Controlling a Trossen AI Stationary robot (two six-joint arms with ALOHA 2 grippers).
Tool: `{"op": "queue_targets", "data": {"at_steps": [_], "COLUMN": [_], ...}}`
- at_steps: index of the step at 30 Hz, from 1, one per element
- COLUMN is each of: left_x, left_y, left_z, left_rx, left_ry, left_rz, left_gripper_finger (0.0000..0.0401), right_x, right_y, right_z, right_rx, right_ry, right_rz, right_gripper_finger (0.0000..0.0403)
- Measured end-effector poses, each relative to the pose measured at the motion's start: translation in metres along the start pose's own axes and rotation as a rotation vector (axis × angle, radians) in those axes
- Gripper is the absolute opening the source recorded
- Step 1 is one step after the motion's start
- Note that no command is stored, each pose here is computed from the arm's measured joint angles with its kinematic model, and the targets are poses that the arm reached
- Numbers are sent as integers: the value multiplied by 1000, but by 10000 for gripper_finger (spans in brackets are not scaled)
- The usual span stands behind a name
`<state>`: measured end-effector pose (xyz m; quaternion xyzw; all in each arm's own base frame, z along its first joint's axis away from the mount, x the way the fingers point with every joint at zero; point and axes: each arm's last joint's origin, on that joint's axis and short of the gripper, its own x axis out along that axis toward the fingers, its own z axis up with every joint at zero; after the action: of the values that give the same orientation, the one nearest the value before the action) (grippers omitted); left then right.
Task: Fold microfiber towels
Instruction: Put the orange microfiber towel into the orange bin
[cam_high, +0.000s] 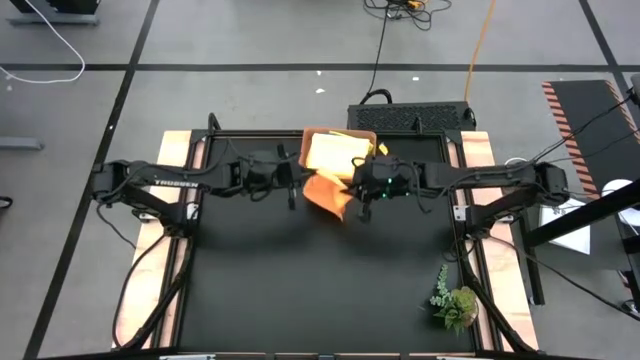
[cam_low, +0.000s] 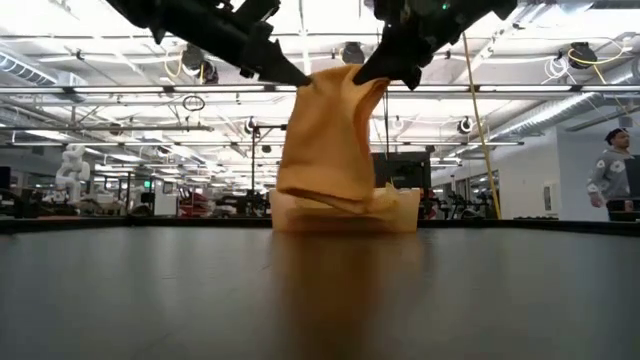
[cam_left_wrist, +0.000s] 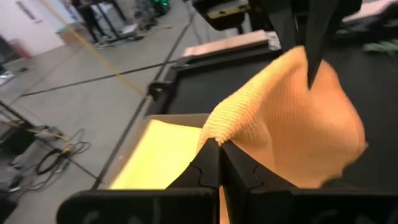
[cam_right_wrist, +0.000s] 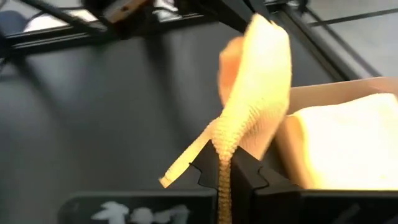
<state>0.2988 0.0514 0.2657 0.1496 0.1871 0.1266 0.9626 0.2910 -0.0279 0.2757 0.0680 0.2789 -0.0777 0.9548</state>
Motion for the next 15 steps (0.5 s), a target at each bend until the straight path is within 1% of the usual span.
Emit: {"op": "queue_targets", "data": {"at_steps": [5,8,15], "left_x": [2,2,3], "left_y": [25,36,60], "left_z": [3,1,-8], "left_rx": [-22,-35,-55], "left_ry": [8,6,19], "left_rz": [68,77,125], "left_gripper_finger": [3,2,2], "right_x": [0,0,-5], "right_y": [-31,-51,-82], "right_z": [3,4,8], "right_rx": [18,45,80], "right_ry": [-10,-12,-62], "right_rz": [-91,-148,-223], "right_gripper_finger": [1,0,0]}}
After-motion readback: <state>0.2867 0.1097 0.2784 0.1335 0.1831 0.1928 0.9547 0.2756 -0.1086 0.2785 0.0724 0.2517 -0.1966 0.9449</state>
